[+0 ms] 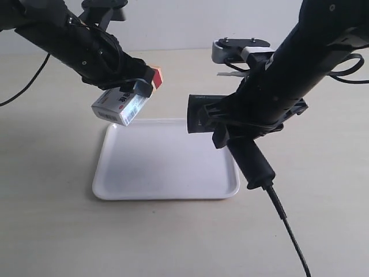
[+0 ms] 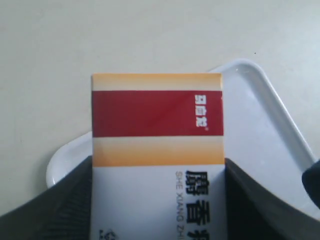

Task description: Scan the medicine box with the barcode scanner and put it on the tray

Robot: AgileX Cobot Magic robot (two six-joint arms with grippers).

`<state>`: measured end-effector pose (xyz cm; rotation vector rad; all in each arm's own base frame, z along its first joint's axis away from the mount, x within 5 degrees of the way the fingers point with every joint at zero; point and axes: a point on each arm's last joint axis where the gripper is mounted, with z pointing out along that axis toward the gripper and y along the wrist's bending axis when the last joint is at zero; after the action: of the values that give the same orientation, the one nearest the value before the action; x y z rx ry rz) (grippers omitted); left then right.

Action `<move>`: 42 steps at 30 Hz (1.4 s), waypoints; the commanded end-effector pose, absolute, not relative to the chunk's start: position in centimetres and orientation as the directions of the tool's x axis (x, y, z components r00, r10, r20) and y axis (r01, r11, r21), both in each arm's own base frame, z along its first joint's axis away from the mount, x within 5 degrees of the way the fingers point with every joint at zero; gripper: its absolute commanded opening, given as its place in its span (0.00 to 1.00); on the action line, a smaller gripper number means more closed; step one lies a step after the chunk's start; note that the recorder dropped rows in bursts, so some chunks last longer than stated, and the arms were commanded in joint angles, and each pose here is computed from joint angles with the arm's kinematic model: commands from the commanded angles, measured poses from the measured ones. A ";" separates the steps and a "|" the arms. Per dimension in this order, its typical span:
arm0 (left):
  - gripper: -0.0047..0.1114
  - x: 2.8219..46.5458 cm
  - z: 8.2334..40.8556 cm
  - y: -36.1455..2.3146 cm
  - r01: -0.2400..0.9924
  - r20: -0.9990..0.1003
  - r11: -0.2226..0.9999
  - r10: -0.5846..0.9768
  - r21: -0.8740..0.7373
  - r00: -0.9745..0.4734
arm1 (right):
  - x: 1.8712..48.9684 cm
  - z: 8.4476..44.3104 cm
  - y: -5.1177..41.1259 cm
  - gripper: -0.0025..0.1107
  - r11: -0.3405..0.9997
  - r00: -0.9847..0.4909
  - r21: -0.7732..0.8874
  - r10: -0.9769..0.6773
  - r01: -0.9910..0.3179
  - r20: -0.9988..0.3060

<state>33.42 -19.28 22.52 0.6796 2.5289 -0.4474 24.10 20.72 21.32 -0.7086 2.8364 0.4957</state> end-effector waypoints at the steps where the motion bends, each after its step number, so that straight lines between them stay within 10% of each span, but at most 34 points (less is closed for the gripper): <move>1: 0.04 33.4 23.0 -19.4 0.535 -0.554 0.825 0.362 -0.185 -0.750 | 23.3 21.6 21.3 0.02 0.818 -0.861 0.278 -0.448 -0.504 -0.241; 42: 0.04 32.7 22.3 -19.2 0.539 -0.499 0.819 0.391 -0.194 -0.773 | 26.7 21.4 17.2 0.02 0.936 -0.917 0.132 -0.278 -0.325 -0.286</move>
<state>33.20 -19.25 22.32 0.6841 2.5493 -0.4541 25.53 18.93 21.10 -0.5358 2.8410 0.2878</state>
